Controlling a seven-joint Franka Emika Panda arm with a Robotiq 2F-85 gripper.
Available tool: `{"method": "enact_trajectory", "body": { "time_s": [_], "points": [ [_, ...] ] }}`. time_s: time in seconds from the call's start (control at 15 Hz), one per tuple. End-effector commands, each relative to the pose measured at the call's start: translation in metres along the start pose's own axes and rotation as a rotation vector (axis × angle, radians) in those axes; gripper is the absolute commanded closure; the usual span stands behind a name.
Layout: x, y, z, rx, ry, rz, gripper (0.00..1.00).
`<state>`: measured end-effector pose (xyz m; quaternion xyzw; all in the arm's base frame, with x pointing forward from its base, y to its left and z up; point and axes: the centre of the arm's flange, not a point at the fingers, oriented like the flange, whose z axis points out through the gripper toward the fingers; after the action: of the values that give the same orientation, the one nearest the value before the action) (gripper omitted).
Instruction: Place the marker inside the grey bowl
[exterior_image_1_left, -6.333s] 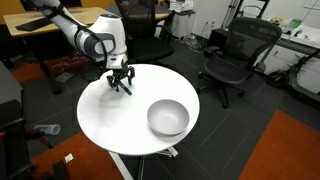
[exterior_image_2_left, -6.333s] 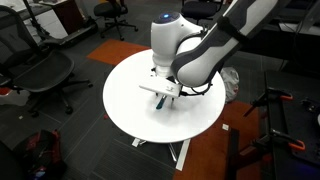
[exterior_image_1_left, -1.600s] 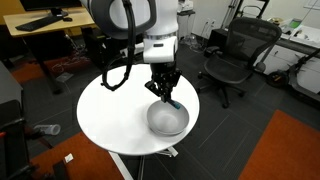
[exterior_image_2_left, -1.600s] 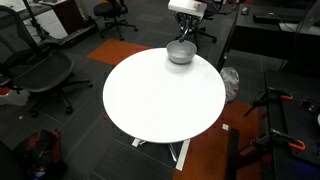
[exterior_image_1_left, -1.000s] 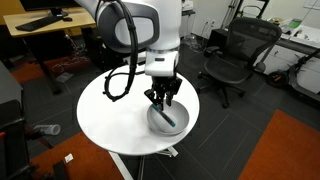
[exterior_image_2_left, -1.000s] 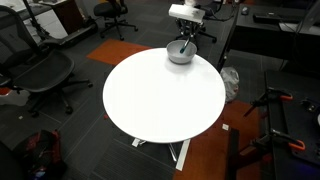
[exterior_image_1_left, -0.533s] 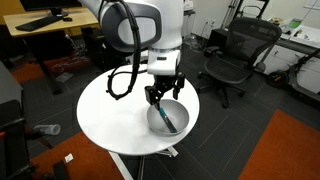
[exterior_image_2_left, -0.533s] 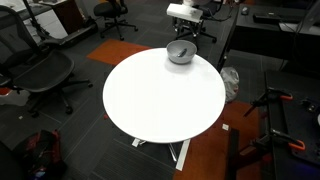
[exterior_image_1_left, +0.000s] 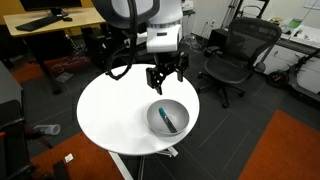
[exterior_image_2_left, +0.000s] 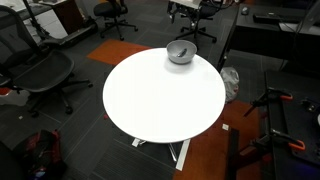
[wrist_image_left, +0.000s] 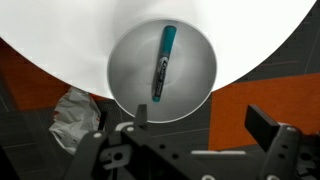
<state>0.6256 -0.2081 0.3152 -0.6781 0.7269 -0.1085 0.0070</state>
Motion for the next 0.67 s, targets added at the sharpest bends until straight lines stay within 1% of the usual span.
{"method": "enact_trajectory", "body": {
  "time_s": [0.0, 0.2, 0.4, 0.47, 0.6],
  "points": [
    [-0.003, 0.011, -0.044, 0.024, -0.002, -0.019, 0.00],
    [-0.002, 0.012, -0.066, 0.050, 0.001, -0.027, 0.00],
    [-0.002, 0.013, -0.079, 0.065, -0.001, -0.029, 0.00],
    [0.002, -0.001, -0.063, 0.075, 0.003, -0.007, 0.00],
    [0.003, 0.001, -0.069, 0.080, 0.001, -0.007, 0.00]
  ]
}}
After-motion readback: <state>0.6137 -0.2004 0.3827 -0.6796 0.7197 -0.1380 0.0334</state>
